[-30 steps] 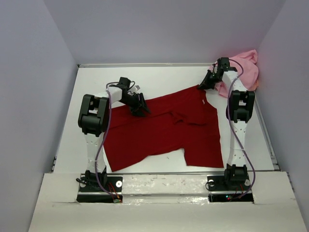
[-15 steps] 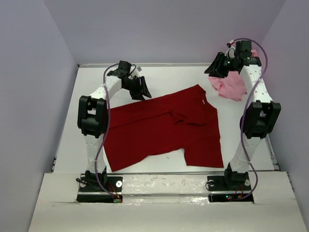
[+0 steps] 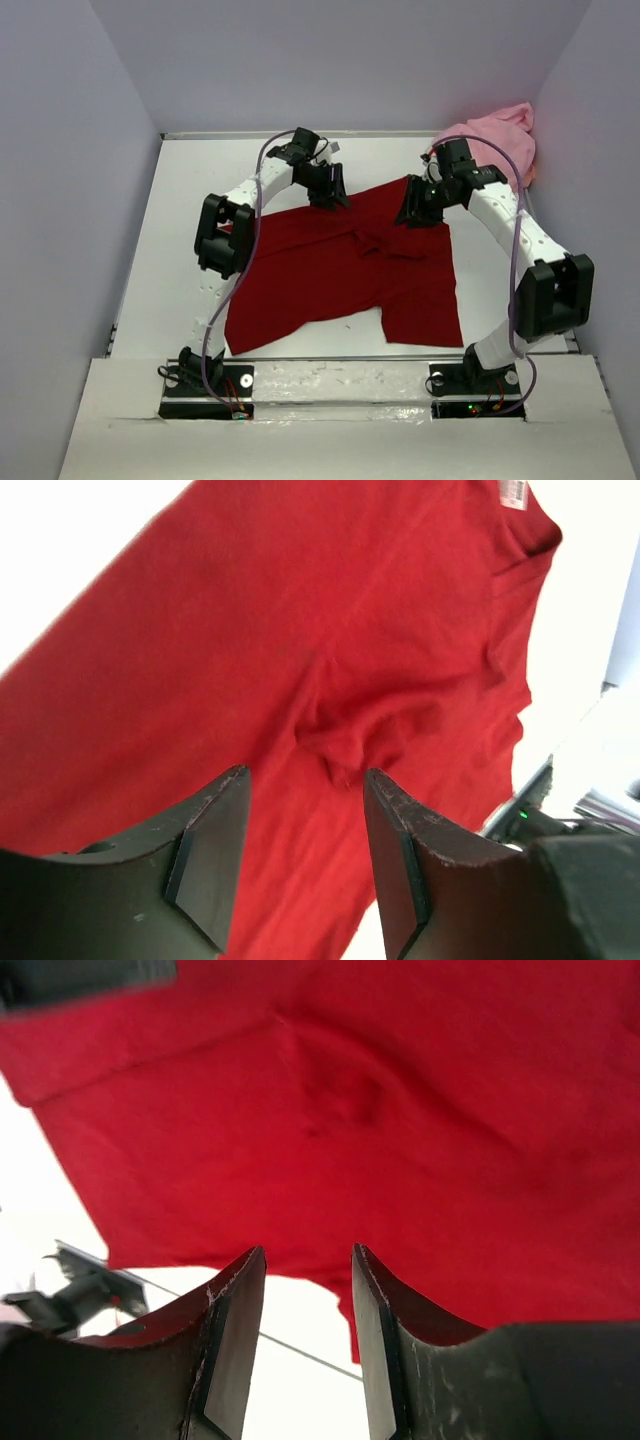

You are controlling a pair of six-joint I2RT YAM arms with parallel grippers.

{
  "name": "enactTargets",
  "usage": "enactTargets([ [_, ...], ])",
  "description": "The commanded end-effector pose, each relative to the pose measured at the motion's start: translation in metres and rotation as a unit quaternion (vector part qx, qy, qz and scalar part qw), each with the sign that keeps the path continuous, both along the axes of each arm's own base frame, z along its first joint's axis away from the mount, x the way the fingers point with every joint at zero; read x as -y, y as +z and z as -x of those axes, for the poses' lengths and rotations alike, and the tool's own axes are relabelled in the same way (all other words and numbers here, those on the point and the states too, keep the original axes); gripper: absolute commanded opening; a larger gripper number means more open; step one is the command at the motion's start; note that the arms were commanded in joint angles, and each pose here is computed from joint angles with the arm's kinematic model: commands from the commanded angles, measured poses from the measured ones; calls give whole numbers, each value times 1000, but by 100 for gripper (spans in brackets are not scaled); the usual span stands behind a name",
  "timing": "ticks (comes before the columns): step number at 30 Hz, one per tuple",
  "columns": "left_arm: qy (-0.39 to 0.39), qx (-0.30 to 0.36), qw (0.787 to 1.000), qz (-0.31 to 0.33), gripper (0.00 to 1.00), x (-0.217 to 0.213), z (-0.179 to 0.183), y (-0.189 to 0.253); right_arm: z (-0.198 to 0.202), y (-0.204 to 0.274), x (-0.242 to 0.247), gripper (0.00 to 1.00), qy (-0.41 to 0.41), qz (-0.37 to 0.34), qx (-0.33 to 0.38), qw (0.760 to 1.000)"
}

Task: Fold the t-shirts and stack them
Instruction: Fold the flattened tshirt in 1/3 of the way

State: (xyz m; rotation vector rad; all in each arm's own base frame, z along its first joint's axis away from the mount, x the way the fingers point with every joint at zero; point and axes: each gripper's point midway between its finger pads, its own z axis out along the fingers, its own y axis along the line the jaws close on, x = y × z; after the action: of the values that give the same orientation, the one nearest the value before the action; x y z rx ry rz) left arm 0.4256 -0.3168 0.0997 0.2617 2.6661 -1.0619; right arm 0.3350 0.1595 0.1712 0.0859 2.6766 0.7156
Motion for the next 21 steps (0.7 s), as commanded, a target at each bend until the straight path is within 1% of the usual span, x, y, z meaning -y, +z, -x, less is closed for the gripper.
enactTargets([
  [1,-18,32,999,-13,59,9,-12,6,8,18,20,45,-27,44,58,997],
  [5,-16,40,999,-18,60,14,-21,-4,29,9,11,45,-26,52,36,998],
  [7,-16,31,999,-19,59,16,-25,-16,42,-1,1,45,-18,60,26,998],
  [11,-18,33,999,-4,60,24,-32,-19,52,-16,-9,43,-37,60,13,997],
  [14,-21,31,999,-1,60,27,-32,-23,54,-27,-12,41,-47,55,8,997],
  [17,-24,31,999,10,60,32,-34,-27,55,-45,-17,35,-53,50,-4,997],
  [21,-31,28,999,24,59,40,-32,-27,47,-54,-24,35,-54,51,-9,997],
])
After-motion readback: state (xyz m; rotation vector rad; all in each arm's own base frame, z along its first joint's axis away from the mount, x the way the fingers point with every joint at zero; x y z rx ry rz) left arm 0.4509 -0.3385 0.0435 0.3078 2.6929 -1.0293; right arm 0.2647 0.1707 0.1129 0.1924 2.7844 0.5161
